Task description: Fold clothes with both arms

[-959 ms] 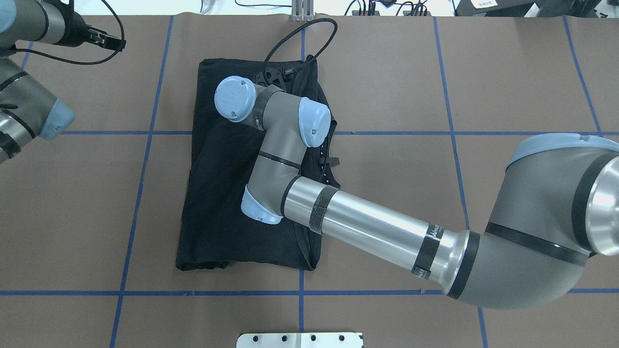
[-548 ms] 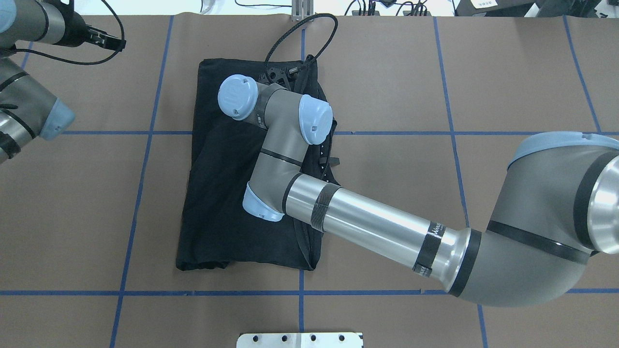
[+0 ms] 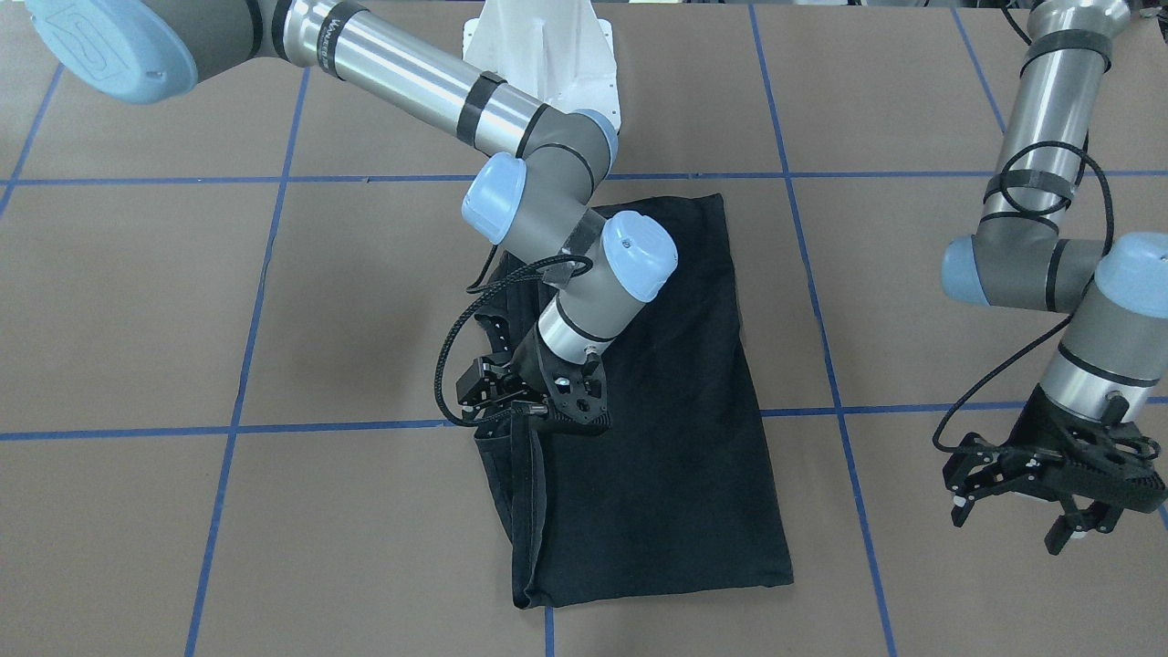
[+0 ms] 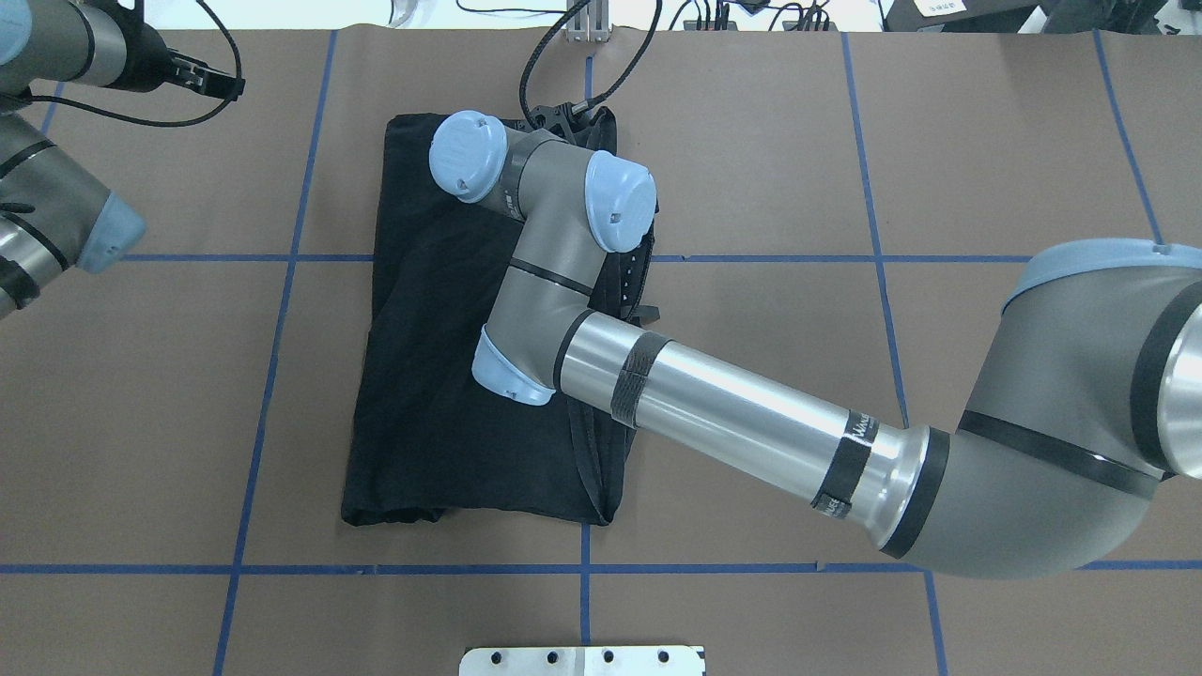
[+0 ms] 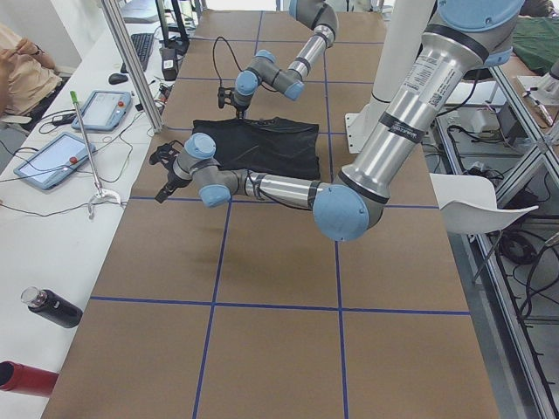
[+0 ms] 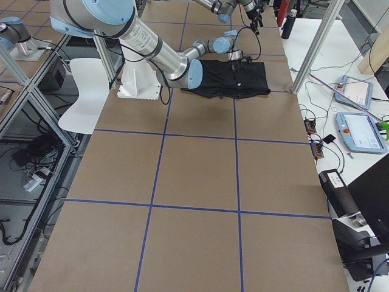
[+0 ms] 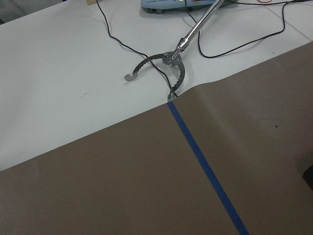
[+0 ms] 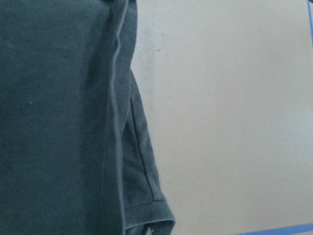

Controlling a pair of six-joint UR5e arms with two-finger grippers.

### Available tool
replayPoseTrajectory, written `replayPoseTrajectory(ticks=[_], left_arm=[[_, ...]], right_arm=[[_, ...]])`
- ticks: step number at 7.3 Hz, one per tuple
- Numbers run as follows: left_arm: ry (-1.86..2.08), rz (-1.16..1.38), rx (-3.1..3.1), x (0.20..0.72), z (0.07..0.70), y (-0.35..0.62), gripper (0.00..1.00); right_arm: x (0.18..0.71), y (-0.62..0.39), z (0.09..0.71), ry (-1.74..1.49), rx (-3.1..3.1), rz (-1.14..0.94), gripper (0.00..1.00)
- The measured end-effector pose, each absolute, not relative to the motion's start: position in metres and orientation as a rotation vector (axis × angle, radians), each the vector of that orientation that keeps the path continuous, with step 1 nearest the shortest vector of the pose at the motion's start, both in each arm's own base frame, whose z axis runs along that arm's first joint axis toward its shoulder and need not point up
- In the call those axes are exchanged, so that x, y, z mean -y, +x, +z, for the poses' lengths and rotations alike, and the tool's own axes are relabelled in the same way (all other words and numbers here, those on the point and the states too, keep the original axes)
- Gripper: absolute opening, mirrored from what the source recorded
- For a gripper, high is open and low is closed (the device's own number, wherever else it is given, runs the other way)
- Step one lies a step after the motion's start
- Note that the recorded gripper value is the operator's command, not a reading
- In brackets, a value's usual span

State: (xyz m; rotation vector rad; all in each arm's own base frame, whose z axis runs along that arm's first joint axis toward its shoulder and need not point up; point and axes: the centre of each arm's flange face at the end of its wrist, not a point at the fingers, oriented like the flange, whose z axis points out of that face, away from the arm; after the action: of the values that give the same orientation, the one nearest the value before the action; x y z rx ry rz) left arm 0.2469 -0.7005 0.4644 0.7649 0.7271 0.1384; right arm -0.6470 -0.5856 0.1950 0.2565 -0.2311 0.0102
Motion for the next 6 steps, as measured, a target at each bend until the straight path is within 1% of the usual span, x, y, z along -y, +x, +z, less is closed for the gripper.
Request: replayPoseTrajectory(ticks=[2,3,4,6], left_arm=[[0.766,0.139,-0.728,0.7,0.464,0.247,1.0],[0.767,0.139,-0.728,0.7,0.464,0.247,1.0],[0.766,0.139,-0.728,0.7,0.464,0.247,1.0],[0.765,0.14,-0.729,0.7,0.464,0.248,1.0]], right_arm=[[0.59,-0.632,0.222,0.255,0.206,0.005,1.0],[0.594,-0.623,0.217,0.265,0.219,0.003,1.0],[0.593,-0.615,0.195,0.274,0.269,0.006,1.0],[0.571,-0.61,0.148,0.261,0.405,0.062,1.0]])
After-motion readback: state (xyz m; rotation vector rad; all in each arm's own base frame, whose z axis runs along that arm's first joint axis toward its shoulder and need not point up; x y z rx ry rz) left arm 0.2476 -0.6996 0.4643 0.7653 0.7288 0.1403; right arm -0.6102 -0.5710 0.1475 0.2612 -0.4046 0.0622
